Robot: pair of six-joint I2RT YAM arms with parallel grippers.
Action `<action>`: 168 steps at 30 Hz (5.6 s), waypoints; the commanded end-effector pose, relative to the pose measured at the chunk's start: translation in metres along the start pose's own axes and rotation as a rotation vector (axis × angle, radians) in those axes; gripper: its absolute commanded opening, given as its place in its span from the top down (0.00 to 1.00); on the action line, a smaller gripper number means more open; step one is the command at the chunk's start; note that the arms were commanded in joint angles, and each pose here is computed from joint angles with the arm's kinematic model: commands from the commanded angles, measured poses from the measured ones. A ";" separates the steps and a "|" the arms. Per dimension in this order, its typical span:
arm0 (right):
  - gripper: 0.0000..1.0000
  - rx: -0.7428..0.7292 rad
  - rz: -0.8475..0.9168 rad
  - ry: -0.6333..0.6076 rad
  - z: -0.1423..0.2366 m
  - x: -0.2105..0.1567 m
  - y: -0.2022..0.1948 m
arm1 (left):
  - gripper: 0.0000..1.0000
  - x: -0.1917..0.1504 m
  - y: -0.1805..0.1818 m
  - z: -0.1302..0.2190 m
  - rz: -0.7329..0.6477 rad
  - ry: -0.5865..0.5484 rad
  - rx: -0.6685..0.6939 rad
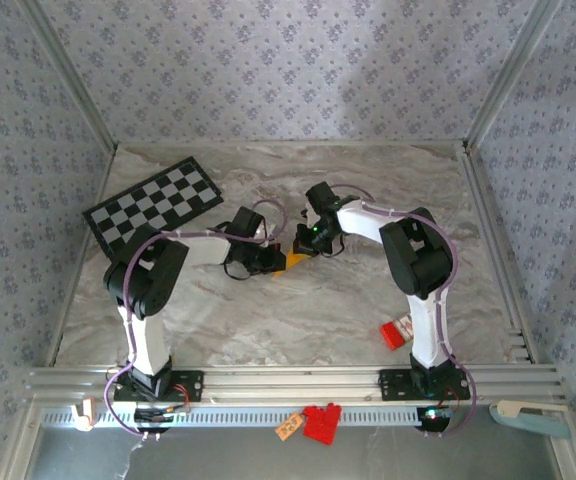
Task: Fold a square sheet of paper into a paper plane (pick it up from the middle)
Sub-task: Fold the wing for the fifth time at the center of the table.
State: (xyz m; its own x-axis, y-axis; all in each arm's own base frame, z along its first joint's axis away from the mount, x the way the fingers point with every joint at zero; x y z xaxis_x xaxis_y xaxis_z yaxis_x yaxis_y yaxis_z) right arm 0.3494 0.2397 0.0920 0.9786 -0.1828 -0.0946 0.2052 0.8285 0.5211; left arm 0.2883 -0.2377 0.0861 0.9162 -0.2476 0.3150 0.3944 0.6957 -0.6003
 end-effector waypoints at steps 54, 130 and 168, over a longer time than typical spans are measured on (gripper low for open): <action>0.96 -0.021 0.115 -0.053 0.025 -0.011 0.019 | 1.00 -0.032 0.028 -0.005 0.304 0.129 0.220; 0.95 0.192 -0.005 -0.091 0.031 0.010 -0.003 | 1.00 -0.027 0.022 -0.004 0.337 0.158 0.217; 0.98 0.079 -0.112 0.036 -0.019 0.009 -0.045 | 0.95 0.041 -0.021 -0.018 0.116 -0.019 -0.072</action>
State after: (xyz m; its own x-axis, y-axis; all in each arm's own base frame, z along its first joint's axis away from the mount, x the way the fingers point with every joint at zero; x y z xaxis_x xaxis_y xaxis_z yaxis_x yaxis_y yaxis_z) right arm 0.3601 0.2226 0.0854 0.9731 -0.2006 -0.1131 0.2232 0.7008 0.6776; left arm 0.3131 -0.2663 0.0948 0.9605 -0.1430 0.2389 0.2692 0.6956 -0.6660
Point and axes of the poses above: each hand's point on the last joint's axis, 136 mm out from that joint toward the fingers, its own z axis back along the fingers, its own y axis along the line the jaws close on, x = y × z, the point moved 9 cm from there along z, back along the fingers, and after that the axes turned 14 degrees about -z, right-handed, at the moved point
